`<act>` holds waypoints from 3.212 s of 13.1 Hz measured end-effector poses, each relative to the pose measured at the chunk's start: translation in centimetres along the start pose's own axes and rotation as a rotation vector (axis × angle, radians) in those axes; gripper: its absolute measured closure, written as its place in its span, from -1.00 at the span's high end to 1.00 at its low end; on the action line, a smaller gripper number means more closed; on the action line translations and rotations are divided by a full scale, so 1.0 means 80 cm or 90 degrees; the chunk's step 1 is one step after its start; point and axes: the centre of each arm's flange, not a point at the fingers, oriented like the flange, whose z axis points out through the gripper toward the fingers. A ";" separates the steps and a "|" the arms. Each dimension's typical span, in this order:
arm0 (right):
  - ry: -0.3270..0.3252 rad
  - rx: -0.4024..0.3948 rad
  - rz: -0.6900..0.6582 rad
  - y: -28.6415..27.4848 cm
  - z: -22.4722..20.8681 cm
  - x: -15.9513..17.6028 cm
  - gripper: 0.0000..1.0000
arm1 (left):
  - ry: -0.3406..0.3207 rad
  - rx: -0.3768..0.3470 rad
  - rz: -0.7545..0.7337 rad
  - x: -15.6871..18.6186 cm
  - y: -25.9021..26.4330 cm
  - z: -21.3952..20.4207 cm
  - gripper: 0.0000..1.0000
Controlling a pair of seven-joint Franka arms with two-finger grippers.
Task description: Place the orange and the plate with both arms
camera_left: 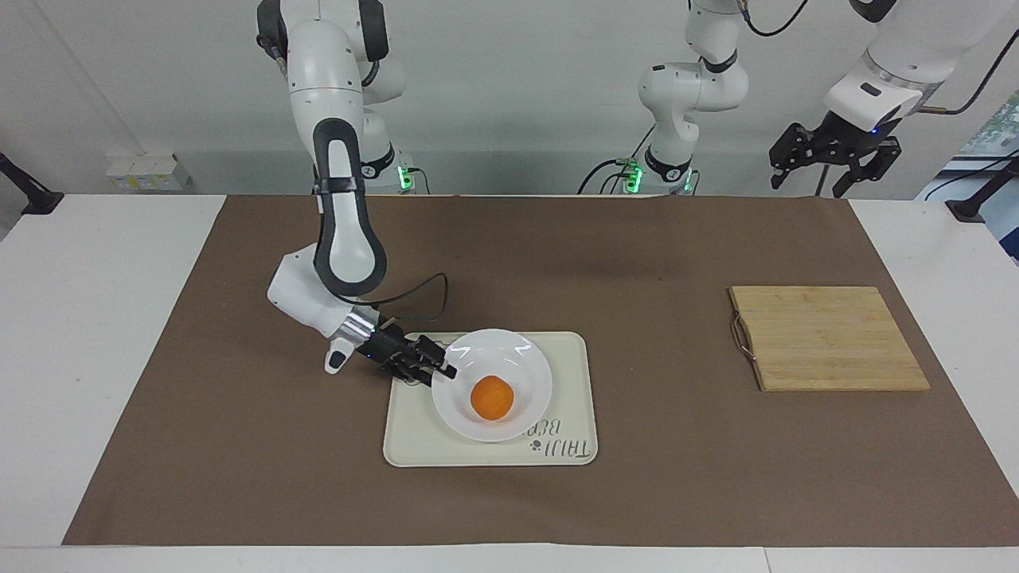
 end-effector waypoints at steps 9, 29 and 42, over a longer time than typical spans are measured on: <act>-0.035 -0.261 -0.107 -0.060 -0.063 0.043 1.00 | 0.000 0.000 0.000 0.000 0.000 0.000 1.00; -0.191 -0.476 0.068 -0.082 -0.355 -0.036 1.00 | 0.000 0.000 0.000 0.000 0.000 0.000 1.00; -0.140 -0.498 -0.009 -0.107 -0.460 -0.040 1.00 | 0.000 0.000 0.000 0.000 0.000 0.000 1.00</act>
